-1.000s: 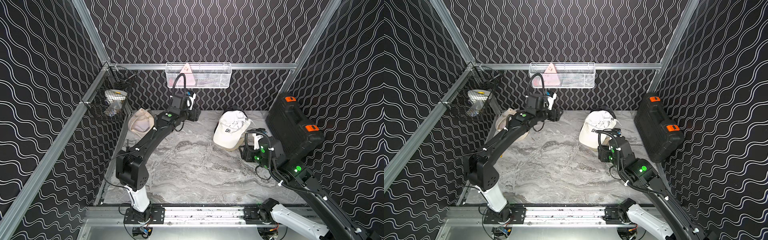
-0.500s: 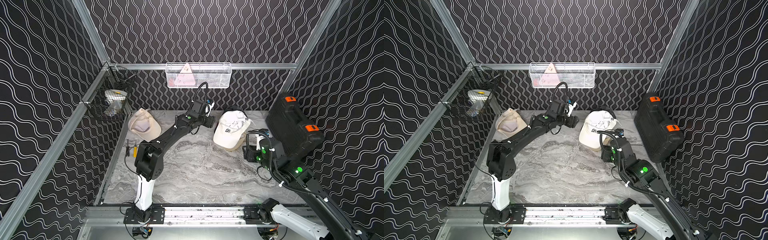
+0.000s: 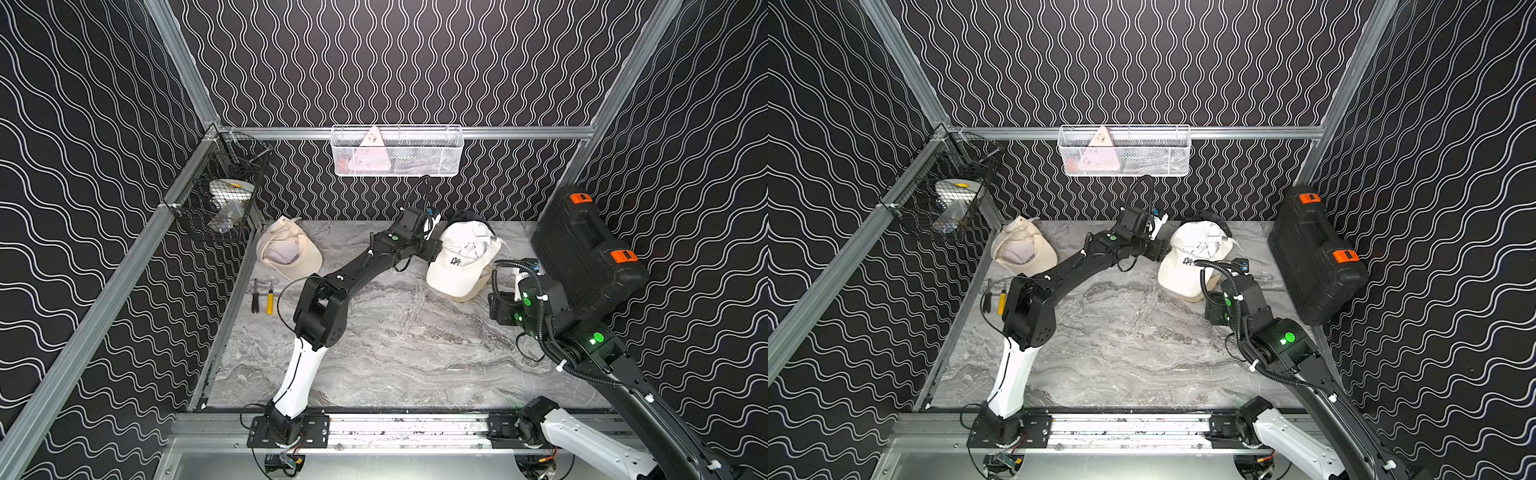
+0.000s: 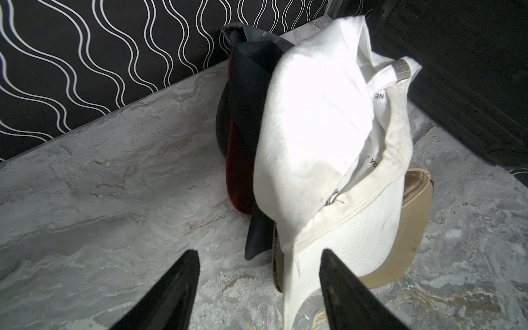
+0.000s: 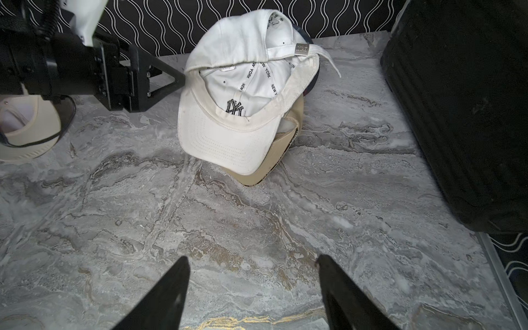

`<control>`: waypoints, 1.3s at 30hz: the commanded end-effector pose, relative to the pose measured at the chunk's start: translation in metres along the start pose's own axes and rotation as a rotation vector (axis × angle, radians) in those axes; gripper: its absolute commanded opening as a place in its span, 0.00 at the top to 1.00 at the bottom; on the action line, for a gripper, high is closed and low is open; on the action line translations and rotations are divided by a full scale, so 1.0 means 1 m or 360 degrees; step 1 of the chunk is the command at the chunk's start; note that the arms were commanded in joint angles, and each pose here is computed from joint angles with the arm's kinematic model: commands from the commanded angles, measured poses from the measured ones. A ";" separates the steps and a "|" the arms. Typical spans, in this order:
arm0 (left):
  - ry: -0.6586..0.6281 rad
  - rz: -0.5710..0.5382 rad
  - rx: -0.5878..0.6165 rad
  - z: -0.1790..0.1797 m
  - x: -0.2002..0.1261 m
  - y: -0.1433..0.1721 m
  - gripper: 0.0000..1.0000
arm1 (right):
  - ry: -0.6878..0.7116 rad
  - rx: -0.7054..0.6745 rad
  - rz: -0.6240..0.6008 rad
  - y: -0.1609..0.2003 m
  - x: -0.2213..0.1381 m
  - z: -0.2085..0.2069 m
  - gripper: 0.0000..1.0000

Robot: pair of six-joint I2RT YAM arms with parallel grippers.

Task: Open the adjustable buckle of the baseball cap
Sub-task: Place the baseball cap at the corner of the board, then pick up the baseball cap.

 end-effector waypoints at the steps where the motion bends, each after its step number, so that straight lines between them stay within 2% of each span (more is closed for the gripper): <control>1: 0.0007 -0.0007 0.0004 0.000 0.005 -0.001 0.29 | -0.0006 0.0006 -0.0005 -0.002 0.002 0.000 0.27; 10: 0.0044 0.0000 -0.0024 0.000 0.024 0.003 0.29 | -0.0013 0.0012 0.0001 -0.003 0.003 0.000 0.27; 12: 0.0059 -0.0008 -0.0040 0.000 0.028 0.003 0.32 | -0.0017 0.0013 -0.0001 -0.004 0.003 0.000 0.27; 16: 0.0087 -0.0018 -0.0068 -0.001 0.032 0.003 0.47 | -0.0015 0.0008 -0.0004 -0.005 0.003 0.000 0.28; 21: 0.0135 -0.0041 -0.0083 -0.005 0.029 0.000 0.77 | -0.0019 0.0008 -0.0005 -0.005 0.002 0.000 0.28; 23: 0.0137 -0.0047 -0.0085 -0.005 0.027 0.000 0.86 | -0.0024 0.0010 -0.0008 -0.004 0.000 -0.001 0.28; 27: 0.0159 -0.0061 -0.0080 -0.007 0.020 -0.005 1.00 | -0.0016 0.0018 -0.0016 -0.004 -0.002 -0.004 0.28; 39: 0.0186 -0.0124 -0.0067 -0.013 -0.027 -0.018 1.00 | -0.0012 0.0035 -0.0037 -0.006 -0.009 -0.006 0.28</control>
Point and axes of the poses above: each gripper's point midway between its finger pads, its own x axis out along the fingers, its own z axis along the line the jaws close on, y = z × x, the point moved 8 cm from there along -x, back along the fingers, and after that the axes turned 10 degrees about x, right-handed, at the moved point
